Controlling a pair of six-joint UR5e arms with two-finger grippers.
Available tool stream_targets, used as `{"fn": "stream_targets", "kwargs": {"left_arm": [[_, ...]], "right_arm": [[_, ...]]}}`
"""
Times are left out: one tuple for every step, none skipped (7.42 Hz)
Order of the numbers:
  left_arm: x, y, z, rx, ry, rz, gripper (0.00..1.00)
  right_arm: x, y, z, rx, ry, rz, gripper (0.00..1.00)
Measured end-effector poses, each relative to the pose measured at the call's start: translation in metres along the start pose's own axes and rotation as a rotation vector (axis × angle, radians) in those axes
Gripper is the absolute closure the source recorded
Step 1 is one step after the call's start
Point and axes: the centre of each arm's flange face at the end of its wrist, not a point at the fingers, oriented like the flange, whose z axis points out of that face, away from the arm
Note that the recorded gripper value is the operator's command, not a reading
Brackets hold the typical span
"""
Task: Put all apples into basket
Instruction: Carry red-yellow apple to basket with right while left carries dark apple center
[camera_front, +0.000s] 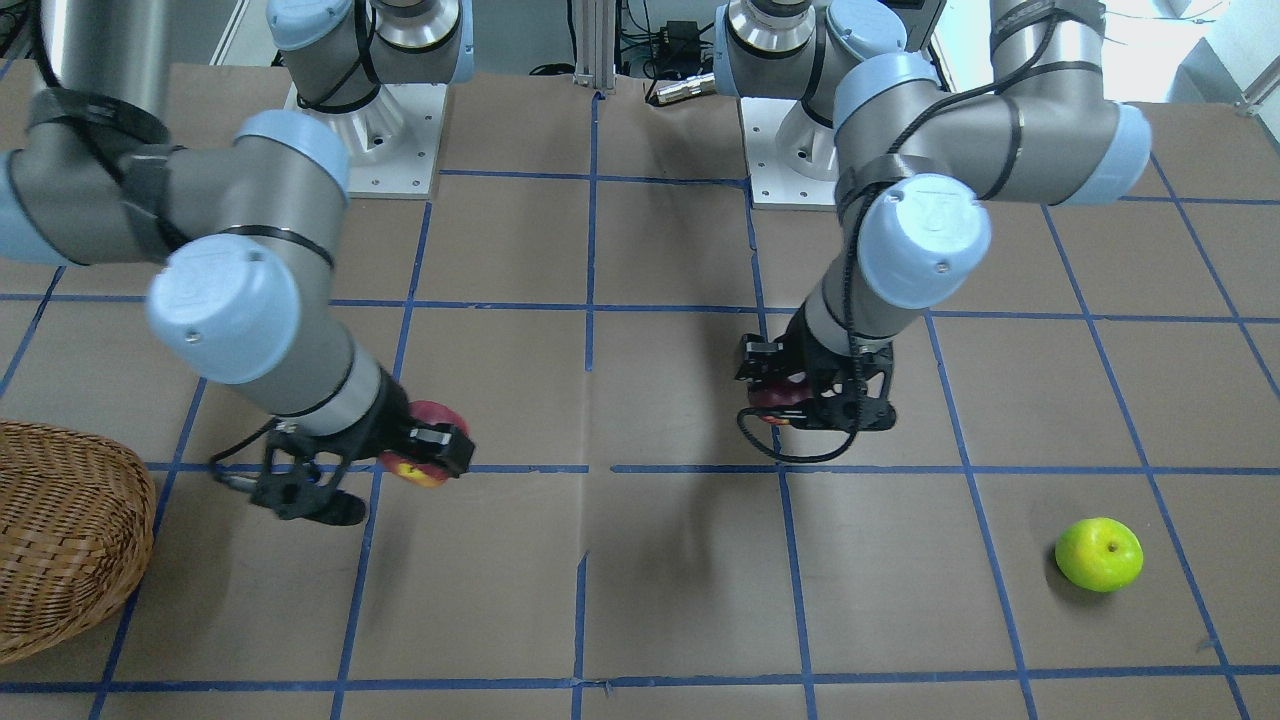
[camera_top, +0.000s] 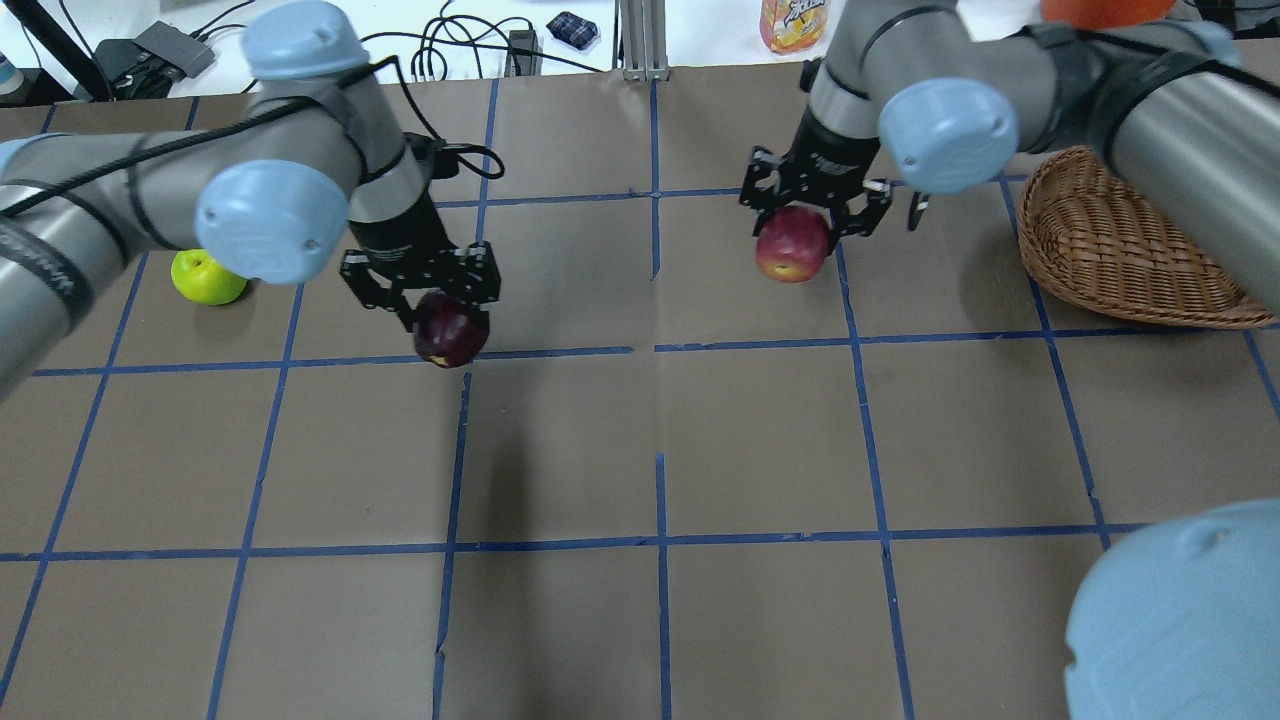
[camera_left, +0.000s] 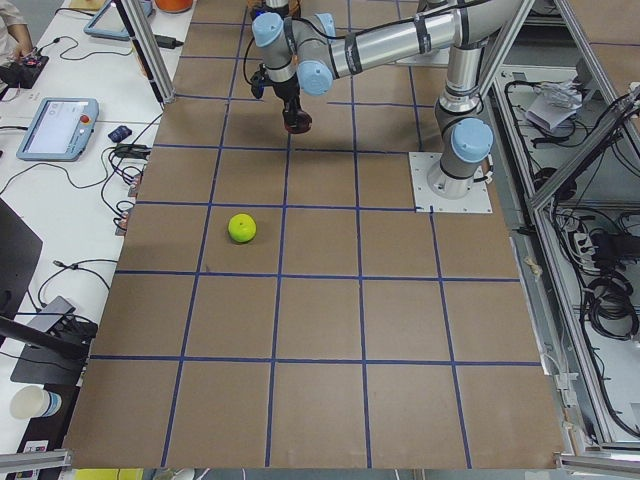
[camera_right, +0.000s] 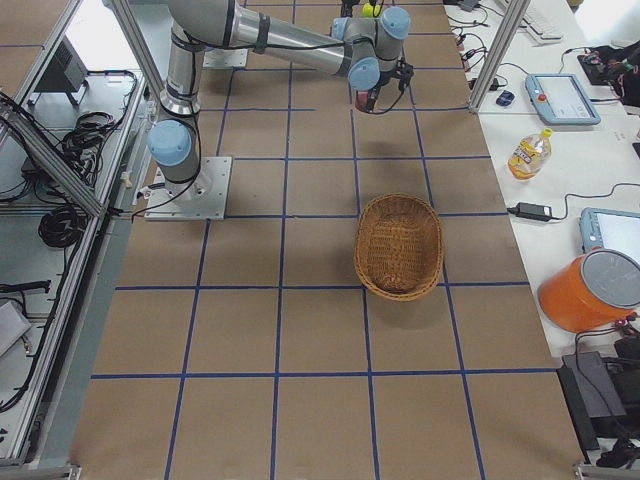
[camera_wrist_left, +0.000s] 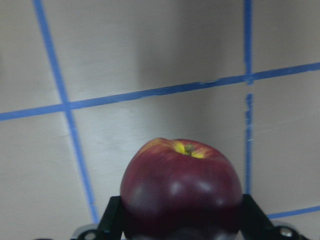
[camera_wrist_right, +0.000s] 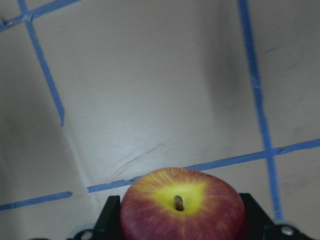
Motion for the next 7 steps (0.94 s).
{"fn": "stream_targets", "kwargs": {"left_arm": [[0.053, 0.003, 0.017, 0.043, 0.029, -0.047, 0.79], [0.092, 0.002, 0.039, 0.075, 0.069, -0.089, 0.79], [0.118, 0.001, 0.061, 0.092, 0.093, -0.115, 0.78], [0.142, 0.005, 0.078, 0.104, 0.101, -0.118, 0.77], [0.158, 0.009, 0.088, 0.114, 0.103, -0.106, 0.47], [0.166, 0.011, 0.093, 0.125, 0.107, -0.094, 0.0], [0.168, 0.012, 0.094, 0.135, 0.11, -0.083, 0.0]], "right_arm": [[0.059, -0.03, -0.03, 0.006, 0.012, -0.011, 1.0], [0.133, -0.056, -0.052, 0.014, 0.04, -0.033, 1.0], [0.205, -0.073, -0.065, 0.02, 0.086, -0.068, 1.0], [0.262, -0.083, -0.069, 0.019, 0.124, -0.1, 1.0], [0.313, -0.094, -0.065, 0.022, 0.171, -0.132, 1.0], [0.361, -0.105, -0.055, 0.029, 0.217, -0.161, 1.0], [0.406, -0.117, -0.039, 0.041, 0.248, -0.186, 1.0]]}}
